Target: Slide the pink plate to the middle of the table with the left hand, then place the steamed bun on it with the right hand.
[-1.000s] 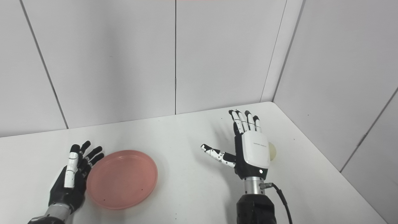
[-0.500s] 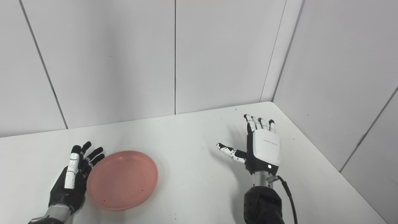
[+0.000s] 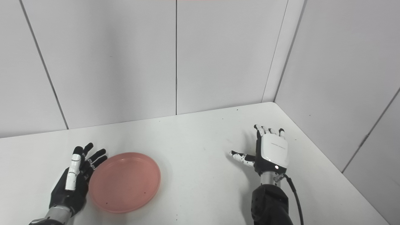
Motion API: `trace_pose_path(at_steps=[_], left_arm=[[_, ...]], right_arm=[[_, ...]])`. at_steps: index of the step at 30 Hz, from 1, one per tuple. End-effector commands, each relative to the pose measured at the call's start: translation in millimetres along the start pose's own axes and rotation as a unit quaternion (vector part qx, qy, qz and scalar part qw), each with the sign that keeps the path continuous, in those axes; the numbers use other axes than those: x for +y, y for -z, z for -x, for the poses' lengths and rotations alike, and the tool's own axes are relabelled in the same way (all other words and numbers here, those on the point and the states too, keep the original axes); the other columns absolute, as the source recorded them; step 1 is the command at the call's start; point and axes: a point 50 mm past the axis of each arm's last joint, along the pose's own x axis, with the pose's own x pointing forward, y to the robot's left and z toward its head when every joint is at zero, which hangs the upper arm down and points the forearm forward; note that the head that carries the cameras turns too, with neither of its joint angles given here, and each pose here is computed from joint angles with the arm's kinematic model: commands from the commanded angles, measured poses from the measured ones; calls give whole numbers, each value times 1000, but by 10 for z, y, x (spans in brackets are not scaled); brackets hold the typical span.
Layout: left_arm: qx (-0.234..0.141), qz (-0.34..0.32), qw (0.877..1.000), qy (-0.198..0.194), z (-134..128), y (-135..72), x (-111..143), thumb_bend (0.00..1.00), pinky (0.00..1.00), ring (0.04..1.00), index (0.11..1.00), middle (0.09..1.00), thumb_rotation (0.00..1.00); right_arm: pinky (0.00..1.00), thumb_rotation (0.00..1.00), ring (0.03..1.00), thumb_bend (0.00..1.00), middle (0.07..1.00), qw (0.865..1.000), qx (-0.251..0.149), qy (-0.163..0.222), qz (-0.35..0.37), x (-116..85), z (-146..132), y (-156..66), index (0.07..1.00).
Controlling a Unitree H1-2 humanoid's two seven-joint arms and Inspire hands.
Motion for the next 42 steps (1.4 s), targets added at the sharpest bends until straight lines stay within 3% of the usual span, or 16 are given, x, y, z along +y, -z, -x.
trace_pose_path(at_steps=[1, 28, 36, 42], left_arm=[[7, 3, 1000, 9, 0, -21, -25, 710, 882, 864, 950, 841, 897], [14, 6, 1000, 13, 21, 15, -33, 714, 872, 865, 962, 840, 902], [14, 1, 1000, 11, 28, -2, -41, 718, 869, 867, 958, 845, 906], [14, 2, 1000, 12, 27, 2, -42, 719, 870, 866, 957, 843, 907]], right_arm=[[1000, 600, 874, 949, 850, 999, -9, 41, -6, -157, -182, -8, 823], [1000, 636, 859, 939, 834, 999, 13, 38, 0, 0, -352, 173, 828], [1000, 611, 851, 928, 826, 999, 28, 21, -4, 22, -358, 211, 825], [1000, 520, 858, 886, 834, 999, 46, 1, -2, 57, -379, 263, 808]])
